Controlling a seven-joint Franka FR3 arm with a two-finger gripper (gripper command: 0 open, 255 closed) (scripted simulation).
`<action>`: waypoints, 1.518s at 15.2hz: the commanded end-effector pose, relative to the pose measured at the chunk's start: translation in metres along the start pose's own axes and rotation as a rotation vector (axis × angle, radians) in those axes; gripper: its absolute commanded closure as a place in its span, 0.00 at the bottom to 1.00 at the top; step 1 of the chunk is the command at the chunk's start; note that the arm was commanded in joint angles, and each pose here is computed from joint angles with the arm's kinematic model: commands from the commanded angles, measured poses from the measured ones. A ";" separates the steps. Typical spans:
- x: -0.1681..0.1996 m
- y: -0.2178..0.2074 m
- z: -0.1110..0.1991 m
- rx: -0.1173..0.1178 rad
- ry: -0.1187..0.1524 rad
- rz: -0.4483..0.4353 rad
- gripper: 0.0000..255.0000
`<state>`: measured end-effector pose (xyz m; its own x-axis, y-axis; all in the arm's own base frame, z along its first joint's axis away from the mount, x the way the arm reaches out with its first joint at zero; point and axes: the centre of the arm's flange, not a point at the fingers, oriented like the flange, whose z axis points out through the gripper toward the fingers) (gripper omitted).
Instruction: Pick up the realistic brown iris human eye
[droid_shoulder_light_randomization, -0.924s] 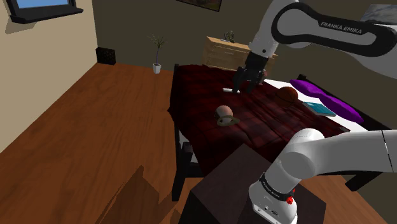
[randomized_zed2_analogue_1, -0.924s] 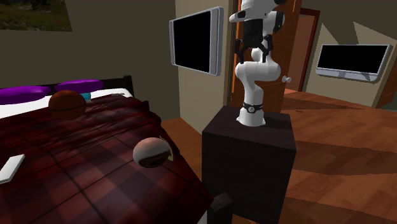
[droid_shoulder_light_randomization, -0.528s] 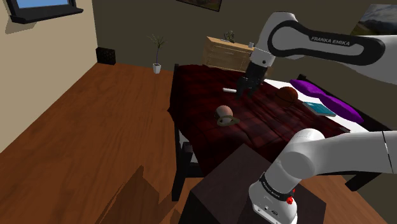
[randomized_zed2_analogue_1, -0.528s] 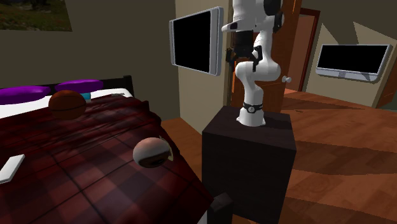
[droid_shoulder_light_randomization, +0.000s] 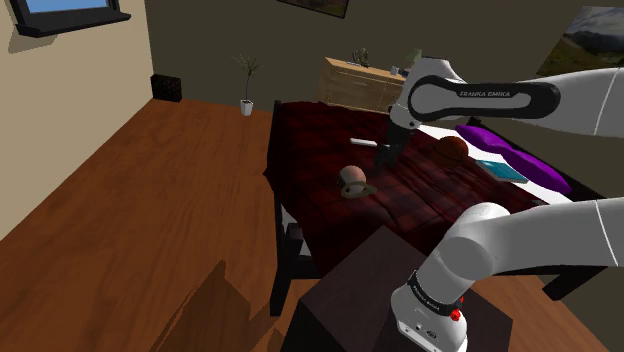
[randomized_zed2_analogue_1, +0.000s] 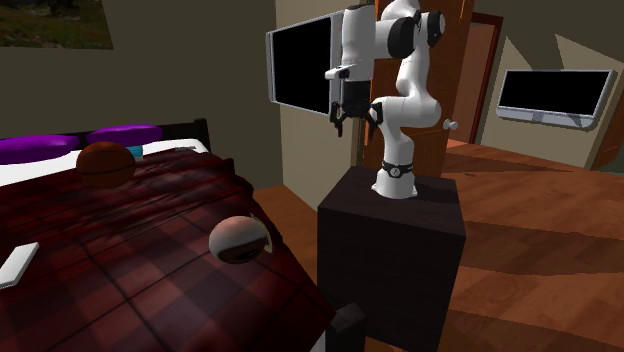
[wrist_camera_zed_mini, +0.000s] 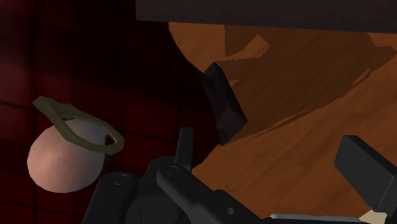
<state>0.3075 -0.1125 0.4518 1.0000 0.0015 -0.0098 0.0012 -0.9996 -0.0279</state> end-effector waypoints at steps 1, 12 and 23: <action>0.004 0.018 0.016 -0.017 0.000 -0.043 0.00; 0.032 0.114 0.109 -0.098 -0.008 -0.257 0.00; 0.079 0.209 0.194 -0.179 -0.016 -0.472 0.00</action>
<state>0.3791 -0.3065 0.2638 0.8996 0.4340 -0.0495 0.4366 -0.8900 0.1314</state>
